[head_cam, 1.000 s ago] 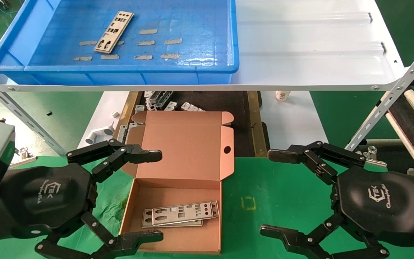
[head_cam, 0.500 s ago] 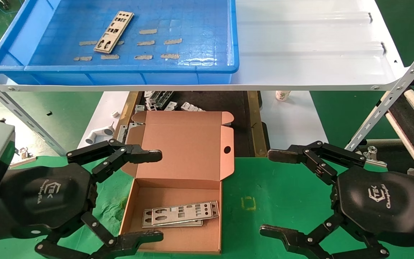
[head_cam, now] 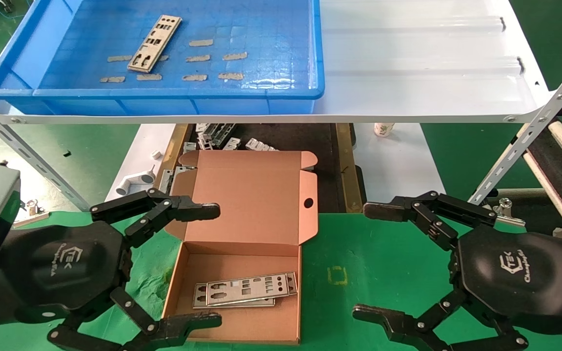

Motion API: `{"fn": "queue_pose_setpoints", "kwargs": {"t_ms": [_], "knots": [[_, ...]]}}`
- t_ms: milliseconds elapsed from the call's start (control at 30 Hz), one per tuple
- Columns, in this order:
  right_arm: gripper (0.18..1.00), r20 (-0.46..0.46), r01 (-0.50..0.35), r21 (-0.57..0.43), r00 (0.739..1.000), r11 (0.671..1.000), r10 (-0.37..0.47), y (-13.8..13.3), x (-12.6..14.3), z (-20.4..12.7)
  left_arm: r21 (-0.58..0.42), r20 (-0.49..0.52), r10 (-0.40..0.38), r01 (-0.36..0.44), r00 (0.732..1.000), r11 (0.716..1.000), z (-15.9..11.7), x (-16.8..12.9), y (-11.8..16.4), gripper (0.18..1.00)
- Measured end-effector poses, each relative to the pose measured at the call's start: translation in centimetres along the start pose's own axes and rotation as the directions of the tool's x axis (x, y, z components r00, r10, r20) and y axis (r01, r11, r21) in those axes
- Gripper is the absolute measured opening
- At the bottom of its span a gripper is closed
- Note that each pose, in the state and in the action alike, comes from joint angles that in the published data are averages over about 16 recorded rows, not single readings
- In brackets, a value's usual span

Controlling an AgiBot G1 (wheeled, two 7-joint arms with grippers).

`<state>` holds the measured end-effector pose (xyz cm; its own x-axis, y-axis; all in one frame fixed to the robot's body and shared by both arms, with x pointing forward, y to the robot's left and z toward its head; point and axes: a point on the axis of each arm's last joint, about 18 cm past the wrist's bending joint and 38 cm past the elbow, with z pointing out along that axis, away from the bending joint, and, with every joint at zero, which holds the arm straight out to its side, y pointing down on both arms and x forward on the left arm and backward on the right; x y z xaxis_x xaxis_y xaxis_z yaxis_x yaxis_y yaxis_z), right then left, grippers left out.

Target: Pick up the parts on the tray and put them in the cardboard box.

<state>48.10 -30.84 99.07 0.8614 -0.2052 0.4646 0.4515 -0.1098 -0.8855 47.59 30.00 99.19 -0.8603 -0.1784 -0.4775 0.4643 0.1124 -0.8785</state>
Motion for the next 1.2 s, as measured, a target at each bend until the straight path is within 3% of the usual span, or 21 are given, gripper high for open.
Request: {"fn": "queue_pose_setpoints", "kwargs": {"t_ms": [1200], "knots": [[1.001, 0.000, 0.000, 0.000, 1.000, 1.000, 0.000, 0.00, 0.00, 0.00, 0.000, 0.000, 0.000, 0.000, 1.000, 1.000, 0.00, 0.00, 0.00, 1.001]]}}
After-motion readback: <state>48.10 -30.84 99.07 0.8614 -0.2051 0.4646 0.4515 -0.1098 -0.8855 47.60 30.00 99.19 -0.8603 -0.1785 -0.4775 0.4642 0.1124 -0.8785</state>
